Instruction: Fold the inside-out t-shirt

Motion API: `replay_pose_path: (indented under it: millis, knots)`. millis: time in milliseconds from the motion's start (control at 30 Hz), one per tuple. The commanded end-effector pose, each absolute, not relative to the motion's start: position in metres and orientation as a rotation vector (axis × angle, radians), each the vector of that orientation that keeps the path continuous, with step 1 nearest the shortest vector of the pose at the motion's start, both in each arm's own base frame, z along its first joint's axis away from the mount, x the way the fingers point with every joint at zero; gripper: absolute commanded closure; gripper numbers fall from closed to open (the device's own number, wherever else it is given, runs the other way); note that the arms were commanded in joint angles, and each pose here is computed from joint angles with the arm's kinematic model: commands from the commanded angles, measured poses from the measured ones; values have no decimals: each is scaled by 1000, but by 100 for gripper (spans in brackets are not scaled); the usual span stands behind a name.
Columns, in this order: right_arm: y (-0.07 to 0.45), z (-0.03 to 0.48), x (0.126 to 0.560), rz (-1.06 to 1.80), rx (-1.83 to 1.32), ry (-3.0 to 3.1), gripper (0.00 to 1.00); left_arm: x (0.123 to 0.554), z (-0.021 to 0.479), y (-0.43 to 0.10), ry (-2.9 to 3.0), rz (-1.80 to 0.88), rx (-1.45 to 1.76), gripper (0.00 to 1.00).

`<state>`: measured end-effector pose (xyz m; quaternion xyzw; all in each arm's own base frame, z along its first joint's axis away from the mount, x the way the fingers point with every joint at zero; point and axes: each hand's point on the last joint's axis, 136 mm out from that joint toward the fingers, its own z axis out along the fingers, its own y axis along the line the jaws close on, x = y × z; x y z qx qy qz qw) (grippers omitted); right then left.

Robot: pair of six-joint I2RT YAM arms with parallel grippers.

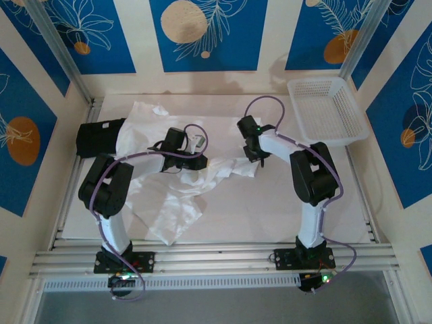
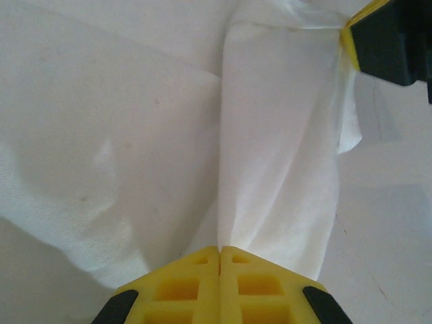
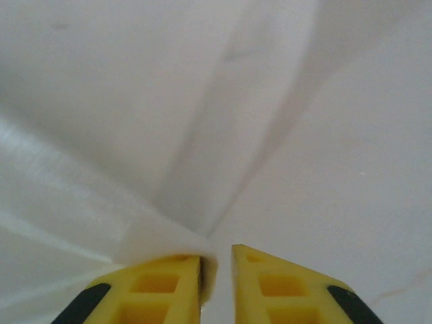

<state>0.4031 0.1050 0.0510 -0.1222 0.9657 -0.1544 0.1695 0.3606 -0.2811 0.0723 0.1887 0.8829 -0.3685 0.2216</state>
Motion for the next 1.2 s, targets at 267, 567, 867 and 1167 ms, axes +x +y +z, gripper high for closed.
replay_pose_path:
  millis: [267, 567, 867, 1167]
  knots:
    - [119, 77, 384, -153, -269, 2740, 73, 361, 73, -282, 2432, -1053, 527, 100]
    - [149, 60, 391, 63, -270, 2773, 54, 360, 71, -282, 2435, -1061, 525, 100]
    - [143, 52, 406, 141, -176, 2779, 77, 359, 71, -283, 2432, -1074, 528, 100]
    - [138, 100, 377, 649, -48, 2658, 97, 359, 71, -284, 2428, -1078, 530, 100]
